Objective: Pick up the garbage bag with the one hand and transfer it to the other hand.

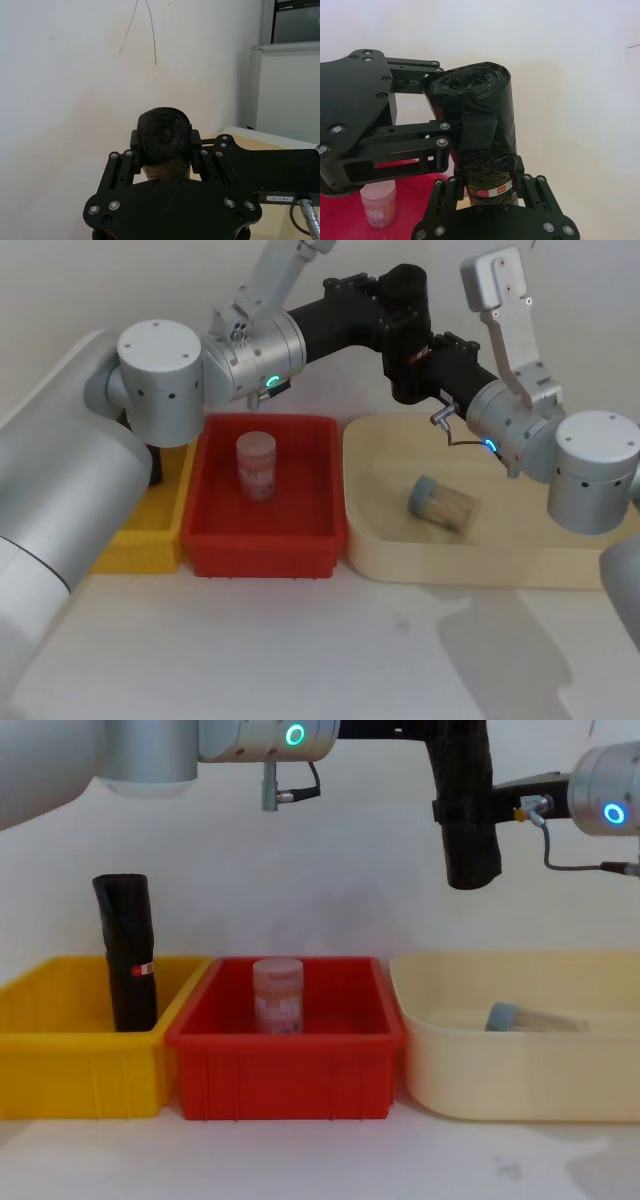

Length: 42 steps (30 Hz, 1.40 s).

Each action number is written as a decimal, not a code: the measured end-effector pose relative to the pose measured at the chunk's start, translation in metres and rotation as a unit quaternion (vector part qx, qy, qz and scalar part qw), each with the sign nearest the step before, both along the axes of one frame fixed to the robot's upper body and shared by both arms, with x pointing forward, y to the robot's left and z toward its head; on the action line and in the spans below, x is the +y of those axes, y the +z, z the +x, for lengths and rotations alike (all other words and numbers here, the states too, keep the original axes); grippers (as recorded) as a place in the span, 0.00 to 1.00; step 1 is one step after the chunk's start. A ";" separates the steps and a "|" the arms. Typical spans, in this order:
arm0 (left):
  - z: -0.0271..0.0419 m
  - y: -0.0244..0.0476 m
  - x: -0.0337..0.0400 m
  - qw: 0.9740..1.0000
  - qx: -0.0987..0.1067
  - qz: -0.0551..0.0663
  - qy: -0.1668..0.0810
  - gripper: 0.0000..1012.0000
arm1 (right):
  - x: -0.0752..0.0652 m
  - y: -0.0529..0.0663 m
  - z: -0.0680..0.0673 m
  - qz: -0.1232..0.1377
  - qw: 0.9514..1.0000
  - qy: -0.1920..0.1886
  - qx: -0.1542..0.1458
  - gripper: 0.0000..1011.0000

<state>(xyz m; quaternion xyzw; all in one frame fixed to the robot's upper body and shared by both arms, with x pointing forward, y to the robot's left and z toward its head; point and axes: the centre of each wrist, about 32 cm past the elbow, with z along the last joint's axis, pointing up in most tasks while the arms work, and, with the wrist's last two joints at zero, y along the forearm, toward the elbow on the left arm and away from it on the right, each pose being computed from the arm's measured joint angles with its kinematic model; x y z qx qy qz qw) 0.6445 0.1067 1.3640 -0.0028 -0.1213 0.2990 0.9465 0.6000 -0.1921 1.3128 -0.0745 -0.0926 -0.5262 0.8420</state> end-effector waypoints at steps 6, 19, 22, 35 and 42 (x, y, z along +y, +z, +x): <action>0.0000 0.0000 0.0000 1.000 0.000 0.000 0.000 0.58 | 0.000 0.000 0.000 0.000 1.000 -0.001 0.000 0.54; 0.0000 0.0000 0.0000 1.000 0.000 0.000 0.000 0.95 | -0.005 -0.001 0.001 0.003 0.999 -0.038 0.010 0.54; 0.0000 0.0000 0.0000 1.000 0.000 0.000 0.000 0.99 | -0.009 -0.001 0.002 0.005 0.998 -0.054 0.015 0.54; 0.0000 0.0000 0.0000 1.000 0.000 0.000 0.000 0.99 | -0.034 -0.006 0.006 0.017 0.989 -0.139 0.047 0.62; 0.0000 0.0000 0.0000 1.000 0.000 0.000 0.000 0.99 | -0.049 -0.010 0.010 0.023 0.981 -0.180 0.067 0.82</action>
